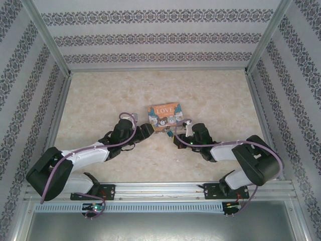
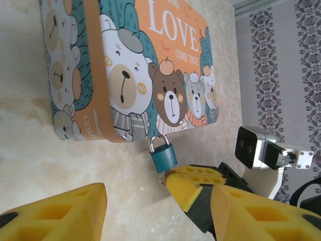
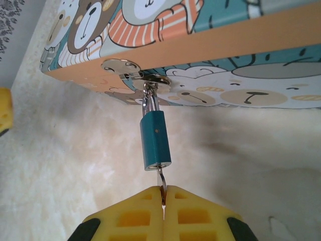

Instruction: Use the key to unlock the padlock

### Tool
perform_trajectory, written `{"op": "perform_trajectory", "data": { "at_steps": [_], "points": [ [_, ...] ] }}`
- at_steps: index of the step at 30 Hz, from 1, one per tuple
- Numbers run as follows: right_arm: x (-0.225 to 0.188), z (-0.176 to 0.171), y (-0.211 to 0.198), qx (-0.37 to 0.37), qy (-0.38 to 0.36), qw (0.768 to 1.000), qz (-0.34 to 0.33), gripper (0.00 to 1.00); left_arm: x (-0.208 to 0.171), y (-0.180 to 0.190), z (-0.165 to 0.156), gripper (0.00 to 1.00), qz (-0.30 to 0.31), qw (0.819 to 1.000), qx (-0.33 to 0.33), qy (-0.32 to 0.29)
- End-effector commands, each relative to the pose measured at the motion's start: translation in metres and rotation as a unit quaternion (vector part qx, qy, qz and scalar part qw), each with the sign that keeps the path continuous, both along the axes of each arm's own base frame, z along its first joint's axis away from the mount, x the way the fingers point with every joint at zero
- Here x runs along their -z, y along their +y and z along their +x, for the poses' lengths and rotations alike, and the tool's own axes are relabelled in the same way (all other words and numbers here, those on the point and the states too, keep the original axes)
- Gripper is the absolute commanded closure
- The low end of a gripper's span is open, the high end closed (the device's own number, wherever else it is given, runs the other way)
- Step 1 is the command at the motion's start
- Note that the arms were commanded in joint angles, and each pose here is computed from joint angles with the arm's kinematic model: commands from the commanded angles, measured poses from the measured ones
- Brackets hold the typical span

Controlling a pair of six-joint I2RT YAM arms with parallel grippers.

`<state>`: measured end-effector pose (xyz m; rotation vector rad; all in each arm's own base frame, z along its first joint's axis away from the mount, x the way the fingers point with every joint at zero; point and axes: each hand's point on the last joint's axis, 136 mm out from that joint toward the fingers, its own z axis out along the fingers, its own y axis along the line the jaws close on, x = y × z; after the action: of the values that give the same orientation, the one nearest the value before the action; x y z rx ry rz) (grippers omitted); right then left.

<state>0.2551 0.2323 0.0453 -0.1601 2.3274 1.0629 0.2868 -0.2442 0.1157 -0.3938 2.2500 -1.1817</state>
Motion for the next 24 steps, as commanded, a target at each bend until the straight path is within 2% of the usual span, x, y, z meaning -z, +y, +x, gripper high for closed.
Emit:
{"op": "perform_trajectory", "data": {
  "at_steps": [1, 7, 24],
  "points": [
    [-0.012, -0.003, 0.008, 0.017, 0.021, 0.999, 0.031, 1.0, -0.016, -0.002, 0.008, 0.43, -0.044, 0.999, -0.018, -0.015],
    [-0.014, -0.009, 0.014, 0.042, 0.046, 0.997, 0.047, 1.0, -0.011, -0.005, 0.005, 0.44, -0.068, 0.997, -0.021, 0.001],
    [-0.015, -0.013, 0.021, 0.1, 0.081, 0.989, 0.07, 1.0, 0.009, -0.026, -0.002, 0.47, -0.085, 0.995, -0.005, 0.047]
  ]
}}
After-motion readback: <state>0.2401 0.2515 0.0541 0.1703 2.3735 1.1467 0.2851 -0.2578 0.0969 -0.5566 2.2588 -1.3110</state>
